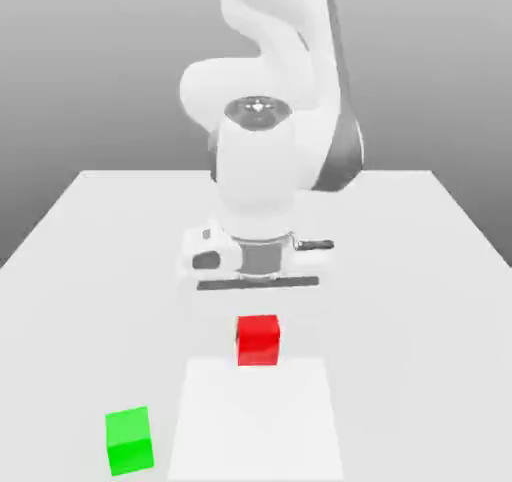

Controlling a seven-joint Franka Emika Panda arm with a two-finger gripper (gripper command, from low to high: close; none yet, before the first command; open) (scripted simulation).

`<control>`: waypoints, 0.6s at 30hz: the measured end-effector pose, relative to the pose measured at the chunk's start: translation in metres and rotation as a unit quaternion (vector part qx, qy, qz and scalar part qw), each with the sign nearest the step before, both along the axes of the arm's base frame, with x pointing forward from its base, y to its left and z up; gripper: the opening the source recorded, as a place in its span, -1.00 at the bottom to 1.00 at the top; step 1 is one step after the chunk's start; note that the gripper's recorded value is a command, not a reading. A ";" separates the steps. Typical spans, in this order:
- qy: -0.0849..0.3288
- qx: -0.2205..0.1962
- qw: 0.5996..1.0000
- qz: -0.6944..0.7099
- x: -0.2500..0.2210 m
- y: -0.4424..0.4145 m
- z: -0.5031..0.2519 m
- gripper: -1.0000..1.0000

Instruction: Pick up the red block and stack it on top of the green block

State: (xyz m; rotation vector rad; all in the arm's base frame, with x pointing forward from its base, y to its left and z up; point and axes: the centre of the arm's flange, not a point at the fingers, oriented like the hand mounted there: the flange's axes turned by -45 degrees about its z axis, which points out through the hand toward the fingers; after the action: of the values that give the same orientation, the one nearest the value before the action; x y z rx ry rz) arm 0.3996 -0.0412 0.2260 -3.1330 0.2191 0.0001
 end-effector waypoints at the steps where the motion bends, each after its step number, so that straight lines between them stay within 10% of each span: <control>1: 0.000 0.000 0.999 -0.035 0.010 -0.015 0.003 -1.00; 11: 0.000 0.000 0.972 -0.236 0.056 -0.110 -0.034 -1.00; 12: 0.000 0.000 0.972 -0.237 0.055 -0.110 -0.042 1.00; 18: 0.000 0.000 0.971 -0.237 0.055 -0.110 -0.045 1.00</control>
State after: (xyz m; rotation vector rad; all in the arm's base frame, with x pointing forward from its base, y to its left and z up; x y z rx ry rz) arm 0.4548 -0.1515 0.1807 -2.9925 0.9563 0.0001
